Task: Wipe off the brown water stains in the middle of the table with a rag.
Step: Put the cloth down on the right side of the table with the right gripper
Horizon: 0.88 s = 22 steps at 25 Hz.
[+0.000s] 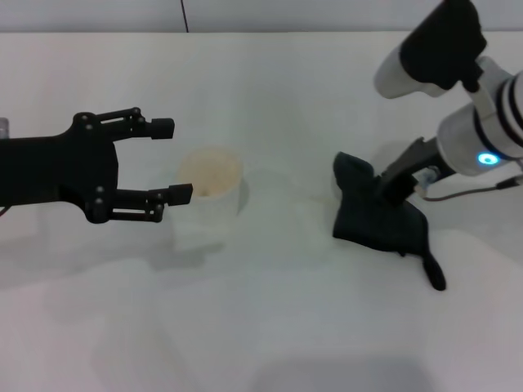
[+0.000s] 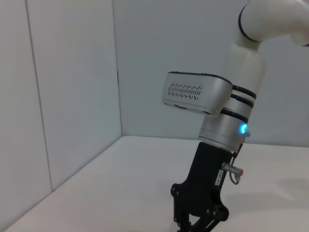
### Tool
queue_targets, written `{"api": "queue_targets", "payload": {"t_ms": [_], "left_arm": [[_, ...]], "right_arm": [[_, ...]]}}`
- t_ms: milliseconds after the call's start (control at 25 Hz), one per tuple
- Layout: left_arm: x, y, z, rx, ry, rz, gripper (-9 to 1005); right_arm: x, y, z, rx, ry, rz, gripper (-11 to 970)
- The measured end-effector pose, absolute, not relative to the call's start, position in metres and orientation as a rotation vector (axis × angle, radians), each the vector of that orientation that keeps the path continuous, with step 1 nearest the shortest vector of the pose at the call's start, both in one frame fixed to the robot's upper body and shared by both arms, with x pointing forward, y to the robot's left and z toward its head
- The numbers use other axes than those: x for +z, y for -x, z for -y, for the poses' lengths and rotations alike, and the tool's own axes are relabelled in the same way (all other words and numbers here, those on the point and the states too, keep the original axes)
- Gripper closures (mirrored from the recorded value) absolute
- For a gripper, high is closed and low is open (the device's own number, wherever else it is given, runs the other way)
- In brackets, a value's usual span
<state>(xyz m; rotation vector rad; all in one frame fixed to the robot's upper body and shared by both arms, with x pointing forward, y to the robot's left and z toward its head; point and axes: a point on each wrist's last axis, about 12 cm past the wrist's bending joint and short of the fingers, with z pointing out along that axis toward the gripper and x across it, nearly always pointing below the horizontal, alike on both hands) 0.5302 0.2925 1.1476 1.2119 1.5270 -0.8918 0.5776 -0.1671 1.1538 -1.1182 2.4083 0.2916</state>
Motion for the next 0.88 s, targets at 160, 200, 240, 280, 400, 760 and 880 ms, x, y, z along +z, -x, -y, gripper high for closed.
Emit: {"api": "queue_targets", "payload": {"t_ms": [160, 200, 240, 280, 400, 760, 880], "left_arm": [[1.148, -0.53, -0.293, -0.892, -1.206, -1.523, 121], [1.148, -0.53, -0.293, -0.892, -1.204, -1.523, 121], [1.148, -0.53, -0.293, -0.892, -1.202, -1.524, 121], [1.148, -0.53, -0.293, -0.894, -1.2, -1.524, 121], [1.148, -0.53, -0.292, -0.896, -1.198, -1.525, 121], [1.148, -0.53, -0.291, -0.903, -1.191, -1.527, 121], [1.148, -0.53, -0.291, -0.905, -1.189, -1.528, 122]], "right_arm": [[1.151, -0.574, 0.183, 0.303, 1.071, -2.442, 732], [1.151, -0.574, 0.188, 0.305, 1.054, -2.45, 731], [1.151, -0.575, 0.193, 0.306, 1.037, -2.456, 731], [1.151, -0.574, 0.202, 0.308, 1.008, -2.465, 730], [1.15, -0.574, 0.208, 0.31, 0.992, -2.474, 728], [1.15, -0.572, 0.247, 0.317, 0.905, -2.513, 723], [1.15, -0.571, 0.255, 0.321, 0.884, -2.519, 722]]}}
